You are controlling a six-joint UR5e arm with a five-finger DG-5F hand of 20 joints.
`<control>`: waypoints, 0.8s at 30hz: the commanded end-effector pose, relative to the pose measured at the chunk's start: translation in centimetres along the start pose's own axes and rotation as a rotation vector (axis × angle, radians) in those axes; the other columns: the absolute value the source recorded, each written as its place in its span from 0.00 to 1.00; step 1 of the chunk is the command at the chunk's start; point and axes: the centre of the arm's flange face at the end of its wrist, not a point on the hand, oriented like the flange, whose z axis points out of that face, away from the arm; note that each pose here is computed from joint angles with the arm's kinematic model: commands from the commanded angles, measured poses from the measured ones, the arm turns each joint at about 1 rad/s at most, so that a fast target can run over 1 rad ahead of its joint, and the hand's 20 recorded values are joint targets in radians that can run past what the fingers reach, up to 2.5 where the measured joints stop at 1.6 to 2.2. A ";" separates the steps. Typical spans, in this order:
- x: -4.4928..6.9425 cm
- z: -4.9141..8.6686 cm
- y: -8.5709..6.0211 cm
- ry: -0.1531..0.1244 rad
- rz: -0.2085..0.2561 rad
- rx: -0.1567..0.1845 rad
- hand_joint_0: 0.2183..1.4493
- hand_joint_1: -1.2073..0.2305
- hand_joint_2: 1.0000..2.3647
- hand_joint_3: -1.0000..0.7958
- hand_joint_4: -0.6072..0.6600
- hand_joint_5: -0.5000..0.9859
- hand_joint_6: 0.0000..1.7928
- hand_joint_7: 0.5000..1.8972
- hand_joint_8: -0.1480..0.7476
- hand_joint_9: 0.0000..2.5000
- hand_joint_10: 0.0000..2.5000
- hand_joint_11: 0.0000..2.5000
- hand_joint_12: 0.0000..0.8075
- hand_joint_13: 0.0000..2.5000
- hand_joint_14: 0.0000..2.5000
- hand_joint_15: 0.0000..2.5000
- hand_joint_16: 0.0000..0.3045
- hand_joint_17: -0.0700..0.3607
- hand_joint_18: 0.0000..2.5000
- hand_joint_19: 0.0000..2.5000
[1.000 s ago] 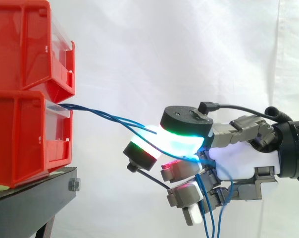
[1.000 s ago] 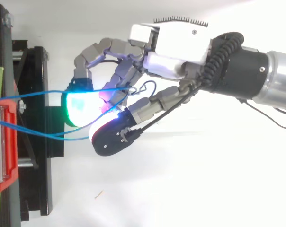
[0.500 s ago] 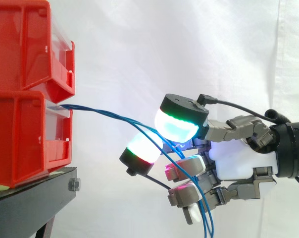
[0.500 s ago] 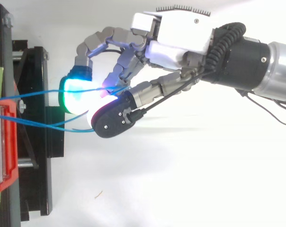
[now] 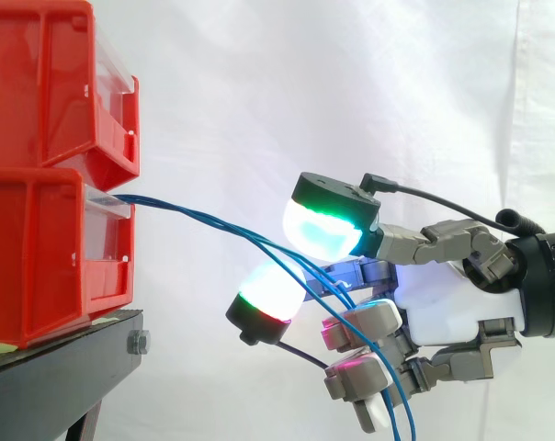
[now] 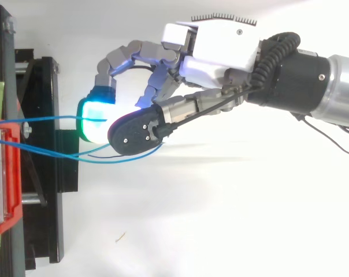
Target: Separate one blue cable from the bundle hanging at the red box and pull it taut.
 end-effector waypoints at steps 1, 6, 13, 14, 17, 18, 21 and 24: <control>0.1 0.0 0.0 0.002 -0.001 -0.001 0.29 0.41 0.00 0.28 0.49 0.25 0.43 0.35 0.43 0.52 0.00 0.63 0.41 0.46 0.01 0.53 0.15 0.41 0.37 0.36; 0.3 -0.1 0.1 0.005 -0.003 0.000 0.31 0.39 0.00 0.33 0.49 0.26 0.43 0.34 0.46 0.53 0.02 0.62 0.44 0.47 0.01 0.52 0.17 0.43 0.39 0.34; 0.3 -0.5 1.7 0.016 -0.010 -0.014 0.30 0.32 0.00 0.42 0.52 0.25 0.45 0.29 0.51 0.51 0.12 0.54 0.51 0.49 0.01 0.51 0.20 0.48 0.43 0.31; 0.1 -0.6 1.9 0.013 -0.016 -0.013 0.30 0.32 0.00 0.43 0.52 0.24 0.46 0.28 0.52 0.51 0.13 0.53 0.52 0.49 0.01 0.51 0.20 0.48 0.43 0.31; 0.1 -1.5 3.5 0.016 -0.031 0.002 0.31 0.28 0.00 0.44 0.53 0.23 0.47 0.26 0.51 0.50 0.13 0.54 0.51 0.49 0.01 0.51 0.20 0.48 0.42 0.32; 0.1 -1.7 3.6 0.014 -0.034 0.012 0.32 0.27 0.00 0.44 0.53 0.23 0.47 0.27 0.51 0.50 0.12 0.55 0.50 0.48 0.01 0.51 0.19 0.47 0.42 0.32; 0.0 -1.8 3.5 0.010 -0.037 0.022 0.34 0.25 0.00 0.42 0.51 0.22 0.48 0.25 0.47 0.49 0.09 0.56 0.46 0.47 0.01 0.51 0.18 0.45 0.40 0.32; -0.1 -1.9 3.3 0.003 -0.036 0.028 0.34 0.24 0.01 0.41 0.50 0.22 0.48 0.25 0.45 0.48 0.07 0.58 0.43 0.46 0.01 0.51 0.17 0.43 0.39 0.33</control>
